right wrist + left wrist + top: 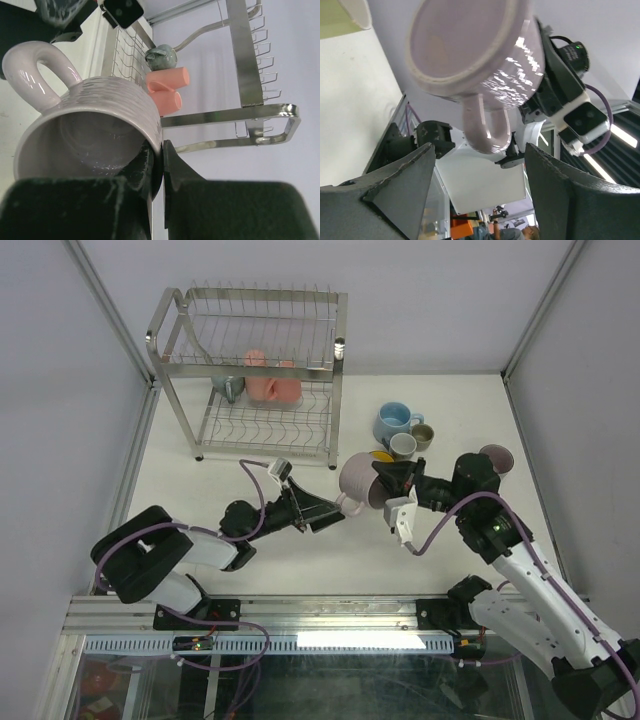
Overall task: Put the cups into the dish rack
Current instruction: Pick up the cup at the center of the board, then turn the cup upside down in the dish rack.
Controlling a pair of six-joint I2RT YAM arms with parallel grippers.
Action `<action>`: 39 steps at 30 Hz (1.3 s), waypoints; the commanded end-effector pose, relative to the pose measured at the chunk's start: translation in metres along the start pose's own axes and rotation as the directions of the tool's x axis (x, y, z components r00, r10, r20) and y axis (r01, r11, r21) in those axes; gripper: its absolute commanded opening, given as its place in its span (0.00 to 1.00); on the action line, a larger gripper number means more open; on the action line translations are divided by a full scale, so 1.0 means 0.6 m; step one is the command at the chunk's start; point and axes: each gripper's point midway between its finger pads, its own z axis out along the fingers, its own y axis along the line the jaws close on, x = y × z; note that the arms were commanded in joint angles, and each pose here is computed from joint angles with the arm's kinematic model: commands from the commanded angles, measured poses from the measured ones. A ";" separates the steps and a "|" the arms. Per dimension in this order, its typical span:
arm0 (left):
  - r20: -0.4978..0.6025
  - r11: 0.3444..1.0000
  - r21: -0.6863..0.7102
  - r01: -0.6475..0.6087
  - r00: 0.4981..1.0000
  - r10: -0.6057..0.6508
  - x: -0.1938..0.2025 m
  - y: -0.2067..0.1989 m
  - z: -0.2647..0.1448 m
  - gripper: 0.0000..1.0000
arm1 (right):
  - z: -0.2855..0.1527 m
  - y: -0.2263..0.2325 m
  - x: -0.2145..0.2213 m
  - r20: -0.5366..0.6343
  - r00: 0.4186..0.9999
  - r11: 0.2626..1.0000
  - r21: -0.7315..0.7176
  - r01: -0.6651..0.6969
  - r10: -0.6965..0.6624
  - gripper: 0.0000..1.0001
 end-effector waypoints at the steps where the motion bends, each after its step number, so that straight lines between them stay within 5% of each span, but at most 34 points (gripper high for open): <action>1: -0.012 0.980 0.190 -0.056 0.998 0.059 0.006 -0.066 0.017 0.69 | -0.023 -0.099 -0.072 0.079 0.961 0.947 0.209 0.244 -0.265 0.00; 18: -0.089 0.953 0.302 -0.018 0.995 0.047 0.028 -0.092 0.064 0.47 | -0.020 -0.067 -0.082 0.120 0.955 0.949 0.202 0.243 -0.271 0.00; 39: -0.085 0.917 0.394 -0.058 0.991 0.099 0.029 -0.149 0.067 0.39 | -0.022 -0.056 -0.080 0.122 0.965 0.957 0.204 0.206 -0.234 0.00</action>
